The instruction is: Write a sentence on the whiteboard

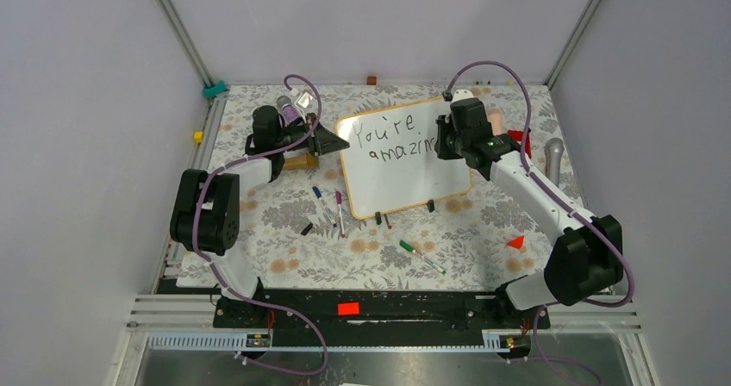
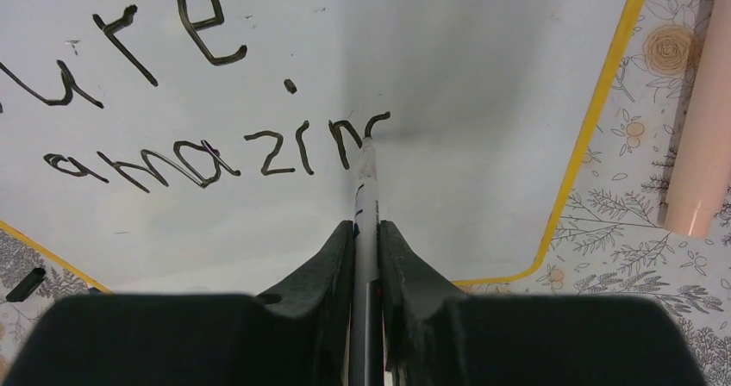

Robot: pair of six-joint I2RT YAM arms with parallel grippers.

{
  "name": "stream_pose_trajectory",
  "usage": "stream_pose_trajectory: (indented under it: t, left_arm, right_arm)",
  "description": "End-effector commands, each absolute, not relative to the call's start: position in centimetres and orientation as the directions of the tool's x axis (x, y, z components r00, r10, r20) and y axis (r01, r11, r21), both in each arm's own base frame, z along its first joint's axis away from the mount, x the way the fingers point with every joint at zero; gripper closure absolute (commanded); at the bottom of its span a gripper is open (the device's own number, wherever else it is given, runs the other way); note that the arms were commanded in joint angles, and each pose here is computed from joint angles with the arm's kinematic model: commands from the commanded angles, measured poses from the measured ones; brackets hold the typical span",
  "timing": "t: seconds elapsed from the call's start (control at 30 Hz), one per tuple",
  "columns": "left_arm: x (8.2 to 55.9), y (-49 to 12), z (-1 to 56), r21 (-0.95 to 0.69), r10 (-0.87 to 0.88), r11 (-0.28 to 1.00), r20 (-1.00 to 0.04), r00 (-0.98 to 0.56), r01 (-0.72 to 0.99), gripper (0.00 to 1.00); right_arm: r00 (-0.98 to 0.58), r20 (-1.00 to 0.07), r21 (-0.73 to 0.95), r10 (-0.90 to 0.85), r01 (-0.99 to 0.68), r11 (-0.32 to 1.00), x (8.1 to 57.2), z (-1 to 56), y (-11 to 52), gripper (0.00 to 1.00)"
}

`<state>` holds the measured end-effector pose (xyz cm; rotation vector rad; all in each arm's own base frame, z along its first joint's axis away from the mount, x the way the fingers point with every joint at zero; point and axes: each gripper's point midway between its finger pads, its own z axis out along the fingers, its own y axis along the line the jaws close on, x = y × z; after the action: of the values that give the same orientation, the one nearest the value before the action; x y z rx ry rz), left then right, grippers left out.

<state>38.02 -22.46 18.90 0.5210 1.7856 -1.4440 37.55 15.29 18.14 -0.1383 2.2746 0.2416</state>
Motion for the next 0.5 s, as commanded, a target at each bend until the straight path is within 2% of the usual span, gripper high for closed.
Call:
stream_pose_trajectory:
  t: [0.0, 0.47]
  left_arm:
    - [38.1, -22.8, 20.5, -0.532, -0.119, 0.239, -0.847, -0.519, 0.813, 1.00]
    - [38.0, -22.8, 20.5, -0.533, -0.117, 0.238, -0.845, -0.521, 0.812, 1.00]
  right_arm:
    - [-0.645, -0.764, 0.149, -0.004, -0.183, 0.972, 37.1, 18.4, 15.3, 1.00]
    - [-0.618, -0.786, 0.097, -0.008, -0.135, 0.986, 38.9, 19.4, 14.0, 1.00]
